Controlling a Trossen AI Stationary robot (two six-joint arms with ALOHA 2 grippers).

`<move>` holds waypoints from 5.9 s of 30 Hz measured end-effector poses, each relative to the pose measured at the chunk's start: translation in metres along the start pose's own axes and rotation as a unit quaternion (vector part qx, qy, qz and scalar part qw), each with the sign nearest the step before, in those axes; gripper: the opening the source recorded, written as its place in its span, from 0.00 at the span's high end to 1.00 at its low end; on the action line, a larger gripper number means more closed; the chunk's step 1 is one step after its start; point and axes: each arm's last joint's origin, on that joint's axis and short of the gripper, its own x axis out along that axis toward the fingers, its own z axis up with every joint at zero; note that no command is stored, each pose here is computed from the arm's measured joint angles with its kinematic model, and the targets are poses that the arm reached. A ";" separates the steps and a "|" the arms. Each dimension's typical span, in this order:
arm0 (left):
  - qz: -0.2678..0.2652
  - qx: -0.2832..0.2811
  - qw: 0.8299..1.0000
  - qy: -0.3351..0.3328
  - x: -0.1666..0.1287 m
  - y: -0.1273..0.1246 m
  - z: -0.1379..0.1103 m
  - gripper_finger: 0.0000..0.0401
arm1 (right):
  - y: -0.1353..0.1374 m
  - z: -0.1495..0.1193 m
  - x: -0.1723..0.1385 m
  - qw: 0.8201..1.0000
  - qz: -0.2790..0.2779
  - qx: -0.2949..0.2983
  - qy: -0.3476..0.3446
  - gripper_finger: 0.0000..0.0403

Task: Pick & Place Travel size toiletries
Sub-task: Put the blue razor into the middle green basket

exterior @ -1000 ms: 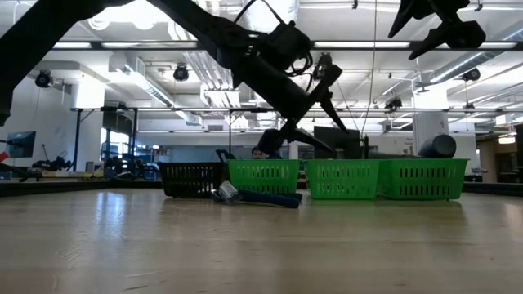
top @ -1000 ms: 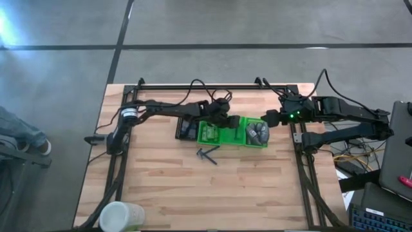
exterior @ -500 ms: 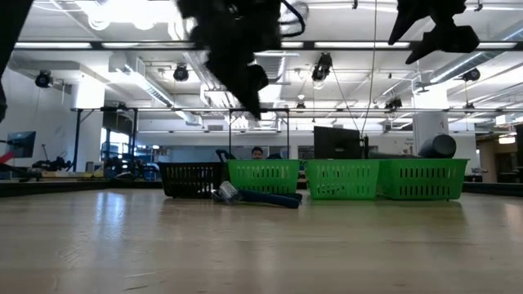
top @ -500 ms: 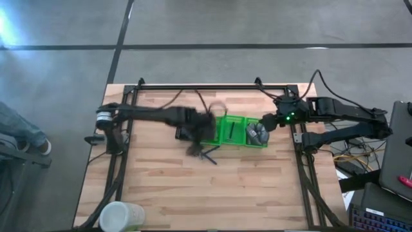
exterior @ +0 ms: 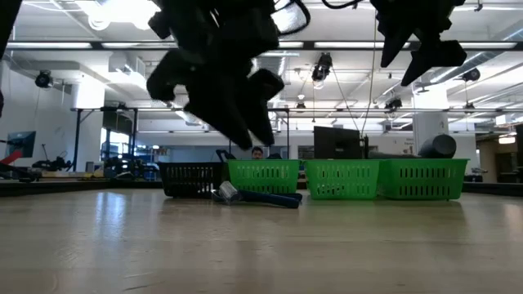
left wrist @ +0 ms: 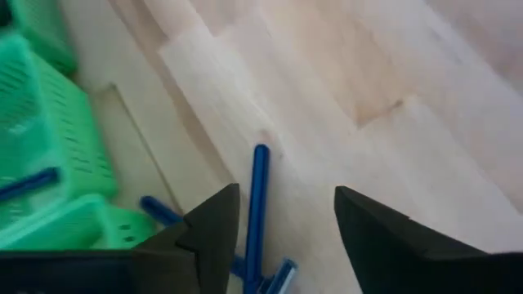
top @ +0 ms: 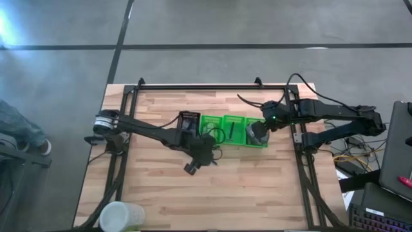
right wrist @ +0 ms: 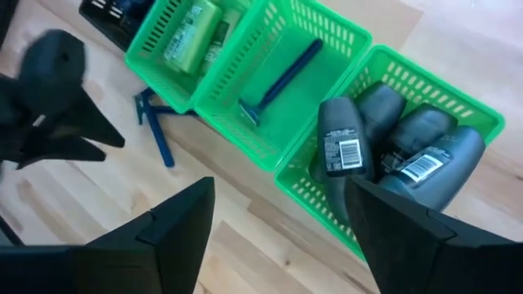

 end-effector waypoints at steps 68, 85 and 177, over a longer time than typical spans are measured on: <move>0.048 -0.172 0.983 -0.045 -0.027 0.049 0.031 0.89 | -0.001 0.000 -0.001 1.000 0.001 0.005 0.001 0.38; 0.027 -0.700 0.638 -0.318 -0.039 0.163 -0.019 0.91 | -0.023 -0.008 -0.043 0.992 0.039 0.058 -0.100 0.43; 0.169 -0.493 0.827 -0.210 -0.214 -0.117 -0.105 0.54 | 0.142 -0.015 0.209 0.723 0.084 -0.681 0.086 0.42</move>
